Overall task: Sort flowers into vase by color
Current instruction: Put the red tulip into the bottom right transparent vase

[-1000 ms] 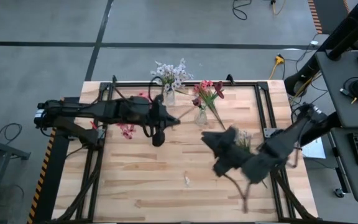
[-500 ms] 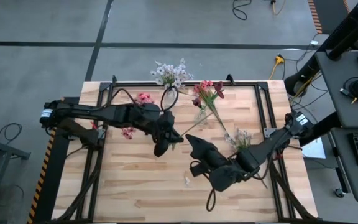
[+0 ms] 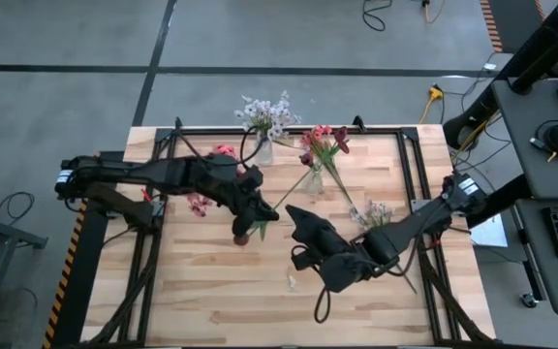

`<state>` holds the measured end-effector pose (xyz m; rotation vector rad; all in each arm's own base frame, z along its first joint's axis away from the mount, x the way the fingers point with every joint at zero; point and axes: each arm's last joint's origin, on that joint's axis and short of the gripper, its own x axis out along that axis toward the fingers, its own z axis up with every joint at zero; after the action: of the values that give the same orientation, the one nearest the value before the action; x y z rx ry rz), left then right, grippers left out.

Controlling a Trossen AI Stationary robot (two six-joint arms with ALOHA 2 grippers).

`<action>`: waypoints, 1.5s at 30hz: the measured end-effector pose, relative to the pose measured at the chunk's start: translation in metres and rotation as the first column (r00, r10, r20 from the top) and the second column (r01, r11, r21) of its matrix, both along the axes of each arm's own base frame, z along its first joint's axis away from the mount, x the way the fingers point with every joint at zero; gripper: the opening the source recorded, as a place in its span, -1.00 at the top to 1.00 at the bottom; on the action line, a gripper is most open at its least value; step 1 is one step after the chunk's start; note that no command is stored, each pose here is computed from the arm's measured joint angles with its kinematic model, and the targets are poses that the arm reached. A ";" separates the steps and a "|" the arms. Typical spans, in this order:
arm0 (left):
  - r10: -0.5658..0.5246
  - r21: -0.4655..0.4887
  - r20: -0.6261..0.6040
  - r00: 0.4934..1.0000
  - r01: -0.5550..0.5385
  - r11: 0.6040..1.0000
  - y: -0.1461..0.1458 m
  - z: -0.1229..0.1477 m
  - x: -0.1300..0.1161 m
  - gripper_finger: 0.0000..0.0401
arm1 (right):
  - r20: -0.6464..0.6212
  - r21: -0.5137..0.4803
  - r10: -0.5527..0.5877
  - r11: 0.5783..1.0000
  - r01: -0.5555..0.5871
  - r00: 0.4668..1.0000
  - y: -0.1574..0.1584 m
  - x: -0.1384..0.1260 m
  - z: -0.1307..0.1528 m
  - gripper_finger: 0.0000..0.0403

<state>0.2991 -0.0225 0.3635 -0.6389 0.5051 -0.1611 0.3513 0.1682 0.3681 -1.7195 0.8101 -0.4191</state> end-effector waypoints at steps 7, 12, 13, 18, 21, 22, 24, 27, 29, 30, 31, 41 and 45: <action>-0.012 -0.019 0.004 1.000 0.012 1.000 -0.006 -0.001 0.003 0.96 | -0.018 -0.010 -0.039 0.999 0.038 0.999 -0.013 0.010 -0.006 0.25; -0.011 -0.020 0.018 1.000 0.011 1.000 -0.006 0.000 0.003 0.96 | -0.028 0.005 -0.026 1.000 0.026 0.999 -0.021 0.015 -0.006 0.47; -0.011 -0.020 0.019 1.000 0.011 1.000 -0.006 0.000 0.003 0.96 | -0.030 0.009 -0.023 1.000 0.023 0.999 -0.022 0.016 -0.007 0.53; -0.012 -0.019 0.014 1.000 0.012 1.000 -0.006 0.000 0.003 0.96 | -0.038 0.020 -0.004 1.000 0.004 0.999 -0.024 0.018 -0.008 0.89; -0.016 -0.010 0.017 1.000 0.016 1.000 -0.006 0.000 0.003 0.96 | -0.039 0.021 -0.001 1.000 0.002 0.999 -0.024 0.018 -0.008 0.93; -0.021 0.002 0.021 1.000 0.021 1.000 -0.006 0.000 0.003 0.95 | -0.039 0.021 -0.001 1.000 0.002 0.999 -0.024 0.018 -0.008 0.93; -0.033 0.028 0.032 0.999 0.033 0.999 -0.006 0.000 0.003 0.93 | -0.038 0.021 -0.002 1.000 0.003 0.999 -0.024 0.018 -0.008 0.93; -0.052 0.066 0.056 0.997 0.048 0.997 -0.006 0.002 0.002 0.84 | -0.036 0.018 -0.010 1.000 0.011 0.999 -0.025 0.018 -0.008 0.94; -0.064 0.091 0.072 0.995 0.057 0.994 -0.006 0.004 0.000 0.73 | -0.038 0.017 -0.011 1.000 0.012 0.999 -0.025 0.017 -0.007 0.94; -0.067 0.096 0.079 0.995 0.059 0.994 -0.006 0.006 -0.001 0.67 | -0.039 0.016 -0.011 1.000 0.012 0.999 -0.025 0.016 -0.007 0.94; -0.069 0.098 0.084 0.994 0.061 0.993 -0.006 0.007 -0.002 0.60 | -0.041 0.014 -0.013 1.000 0.013 0.999 -0.025 0.016 -0.007 0.94; -0.095 0.113 0.166 0.981 0.077 0.991 -0.004 0.027 -0.023 -0.05 | -0.036 -0.040 -0.086 0.996 0.085 0.996 -0.030 0.008 0.003 0.94; -0.122 0.172 0.246 0.961 0.081 0.982 -0.003 0.049 -0.040 -0.15 | -0.025 -0.040 -0.093 0.995 0.092 0.995 -0.034 0.005 0.010 0.94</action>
<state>0.2587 -0.0254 0.4127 -0.4261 0.2973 -0.2936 0.3563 0.1347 0.3780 -1.7316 0.9084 -0.4785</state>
